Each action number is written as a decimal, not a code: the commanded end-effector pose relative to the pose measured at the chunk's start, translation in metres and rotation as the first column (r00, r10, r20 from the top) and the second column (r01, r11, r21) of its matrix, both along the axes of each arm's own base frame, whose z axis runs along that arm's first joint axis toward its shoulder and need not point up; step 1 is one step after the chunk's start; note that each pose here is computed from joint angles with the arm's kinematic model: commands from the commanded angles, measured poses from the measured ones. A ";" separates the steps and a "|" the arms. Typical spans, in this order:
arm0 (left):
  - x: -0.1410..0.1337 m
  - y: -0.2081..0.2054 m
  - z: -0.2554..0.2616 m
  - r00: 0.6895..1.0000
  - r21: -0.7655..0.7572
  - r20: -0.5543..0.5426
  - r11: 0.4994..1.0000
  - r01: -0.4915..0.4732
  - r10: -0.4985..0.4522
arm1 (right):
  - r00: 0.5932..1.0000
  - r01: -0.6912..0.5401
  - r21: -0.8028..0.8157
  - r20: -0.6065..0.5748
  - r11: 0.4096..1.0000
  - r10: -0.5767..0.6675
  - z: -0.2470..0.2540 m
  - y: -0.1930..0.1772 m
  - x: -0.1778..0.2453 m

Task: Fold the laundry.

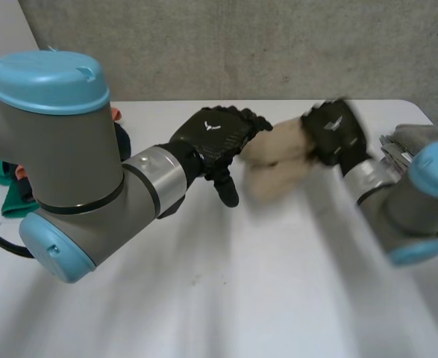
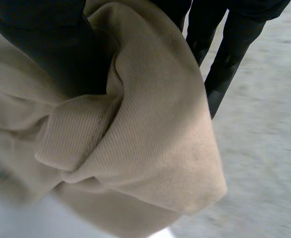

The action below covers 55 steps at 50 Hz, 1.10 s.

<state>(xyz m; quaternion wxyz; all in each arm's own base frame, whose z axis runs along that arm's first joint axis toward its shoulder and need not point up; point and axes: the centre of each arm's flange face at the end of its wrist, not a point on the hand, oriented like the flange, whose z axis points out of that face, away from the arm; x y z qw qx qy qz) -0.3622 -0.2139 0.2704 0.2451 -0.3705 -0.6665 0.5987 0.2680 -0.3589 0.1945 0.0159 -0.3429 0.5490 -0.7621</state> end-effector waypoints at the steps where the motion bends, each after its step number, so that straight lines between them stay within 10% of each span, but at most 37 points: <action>1: -0.005 0.009 0.020 0.998 -0.073 -0.059 0.997 0.023 -0.028 | 0.989 0.094 -0.081 0.119 0.992 -0.084 0.049 -0.070 -0.067; 22: -0.016 0.023 0.017 0.995 -0.086 -0.060 0.994 0.068 -0.073 | 0.956 0.104 -0.086 0.284 0.991 -0.075 -0.032 -0.202 -0.263; 40: -0.017 0.030 0.008 0.996 -0.059 -0.043 0.995 0.081 -0.084 | 0.973 0.057 0.030 0.224 0.998 -0.062 -0.107 -0.187 -0.313; 55: -0.024 0.050 0.013 0.989 -0.074 -0.049 0.988 0.133 -0.137 | 0.954 0.182 0.051 0.234 0.982 -0.189 -0.063 -0.161 -0.350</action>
